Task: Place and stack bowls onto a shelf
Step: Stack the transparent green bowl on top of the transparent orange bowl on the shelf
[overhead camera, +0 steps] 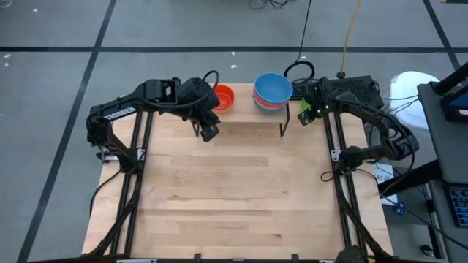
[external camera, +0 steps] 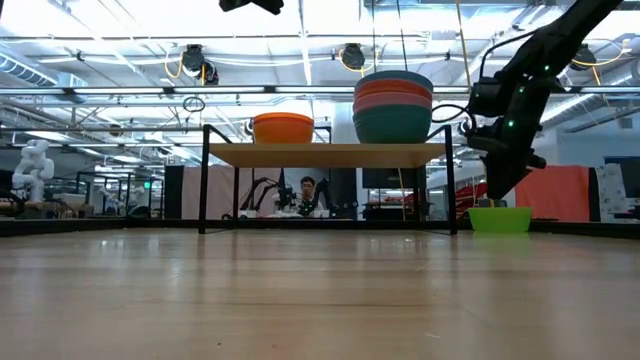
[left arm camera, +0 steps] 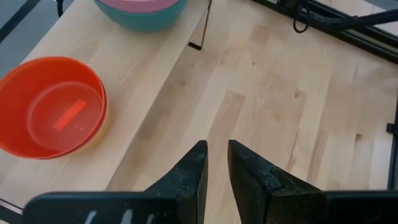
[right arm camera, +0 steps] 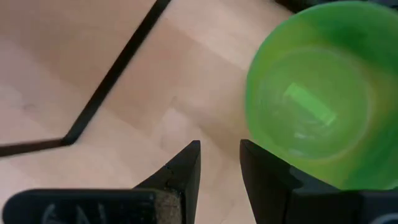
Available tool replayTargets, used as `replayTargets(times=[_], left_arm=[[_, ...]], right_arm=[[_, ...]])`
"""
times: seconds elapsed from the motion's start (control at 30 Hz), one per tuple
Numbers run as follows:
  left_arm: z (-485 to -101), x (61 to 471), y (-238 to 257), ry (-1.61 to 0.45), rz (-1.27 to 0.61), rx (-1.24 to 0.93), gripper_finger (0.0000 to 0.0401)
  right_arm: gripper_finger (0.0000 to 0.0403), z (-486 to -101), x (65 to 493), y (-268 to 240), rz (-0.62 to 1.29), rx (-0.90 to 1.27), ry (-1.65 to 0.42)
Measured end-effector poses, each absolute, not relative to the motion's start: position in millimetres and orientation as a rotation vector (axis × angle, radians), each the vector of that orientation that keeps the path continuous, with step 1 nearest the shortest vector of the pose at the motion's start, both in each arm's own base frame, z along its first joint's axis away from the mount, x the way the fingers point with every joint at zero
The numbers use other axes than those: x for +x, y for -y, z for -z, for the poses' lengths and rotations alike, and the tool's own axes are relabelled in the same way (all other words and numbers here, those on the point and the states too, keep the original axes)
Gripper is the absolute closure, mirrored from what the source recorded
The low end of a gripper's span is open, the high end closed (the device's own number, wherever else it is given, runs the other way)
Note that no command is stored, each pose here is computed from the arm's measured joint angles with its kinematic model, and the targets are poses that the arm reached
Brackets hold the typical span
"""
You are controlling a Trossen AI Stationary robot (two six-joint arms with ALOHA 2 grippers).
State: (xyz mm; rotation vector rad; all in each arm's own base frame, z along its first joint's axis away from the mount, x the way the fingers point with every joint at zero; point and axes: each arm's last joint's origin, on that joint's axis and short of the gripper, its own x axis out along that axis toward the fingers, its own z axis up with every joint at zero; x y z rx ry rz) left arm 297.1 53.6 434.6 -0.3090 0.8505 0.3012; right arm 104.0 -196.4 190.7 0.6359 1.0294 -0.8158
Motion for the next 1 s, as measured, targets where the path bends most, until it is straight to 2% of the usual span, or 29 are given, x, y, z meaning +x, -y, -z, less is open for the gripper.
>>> replayTargets(times=[0.57,0.77,1.0], left_arm=[[-434.5,297.0,-53.6,-0.850,-0.306,-0.319,0.0334],[-434.5,297.0,-53.6,-0.850,-0.306,-0.319,0.0334],[-434.5,297.0,-53.5,-0.850,-0.308,-0.323,0.0334]], right_arm=[[0.0298,-187.2,98.6,211.6,0.872,0.559,-1.010],[0.0298,-178.1,98.7,214.1,0.830,0.590,-1.043],[0.0315,-173.5,101.6,219.3,0.817,0.590,-1.020]])
